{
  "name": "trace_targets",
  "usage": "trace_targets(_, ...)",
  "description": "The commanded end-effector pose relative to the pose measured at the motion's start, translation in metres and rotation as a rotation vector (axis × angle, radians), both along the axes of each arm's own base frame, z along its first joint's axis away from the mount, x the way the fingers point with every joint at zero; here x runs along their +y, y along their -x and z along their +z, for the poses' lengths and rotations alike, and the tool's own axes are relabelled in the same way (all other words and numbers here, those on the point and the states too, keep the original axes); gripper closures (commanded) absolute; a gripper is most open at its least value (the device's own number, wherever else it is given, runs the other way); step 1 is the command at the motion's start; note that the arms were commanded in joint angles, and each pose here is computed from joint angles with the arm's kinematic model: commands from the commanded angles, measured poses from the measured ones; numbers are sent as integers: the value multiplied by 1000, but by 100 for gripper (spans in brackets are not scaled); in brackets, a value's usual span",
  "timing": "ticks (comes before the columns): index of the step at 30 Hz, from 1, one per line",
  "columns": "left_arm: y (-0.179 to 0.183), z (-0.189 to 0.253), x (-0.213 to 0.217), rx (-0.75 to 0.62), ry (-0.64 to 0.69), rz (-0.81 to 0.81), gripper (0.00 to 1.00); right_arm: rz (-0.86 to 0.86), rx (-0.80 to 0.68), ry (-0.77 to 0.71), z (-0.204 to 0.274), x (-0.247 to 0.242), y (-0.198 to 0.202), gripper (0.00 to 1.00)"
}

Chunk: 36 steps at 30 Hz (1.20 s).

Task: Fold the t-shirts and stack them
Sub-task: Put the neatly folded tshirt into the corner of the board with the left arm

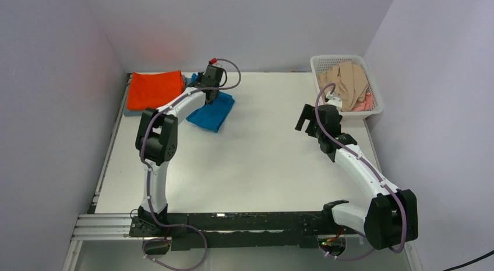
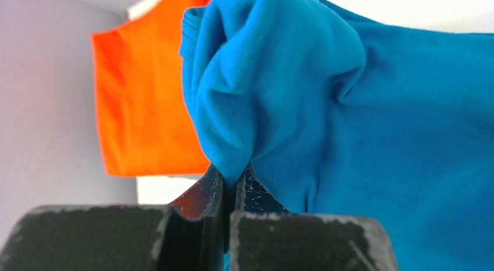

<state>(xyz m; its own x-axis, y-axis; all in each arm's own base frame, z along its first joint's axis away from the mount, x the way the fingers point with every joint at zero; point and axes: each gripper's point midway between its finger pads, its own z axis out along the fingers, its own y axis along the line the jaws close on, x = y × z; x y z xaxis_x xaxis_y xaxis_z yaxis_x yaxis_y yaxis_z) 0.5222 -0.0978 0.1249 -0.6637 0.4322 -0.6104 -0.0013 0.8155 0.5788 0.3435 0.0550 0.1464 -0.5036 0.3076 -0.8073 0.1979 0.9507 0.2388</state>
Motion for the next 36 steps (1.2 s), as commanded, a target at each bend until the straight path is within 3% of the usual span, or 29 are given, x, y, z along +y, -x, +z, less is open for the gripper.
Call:
trace_targets(1,-33,83,24,-196,-98,24,100,-30,-3,43,1,-9,-8,0)
trace_targets(15,-44,149,80,-299,-45,125,100,-69,17,80,-6,-18,-9,0)
trace_targets(36,-26,220,83,-412,230,59,100,-67,25,80,-8,-18,-10,0)
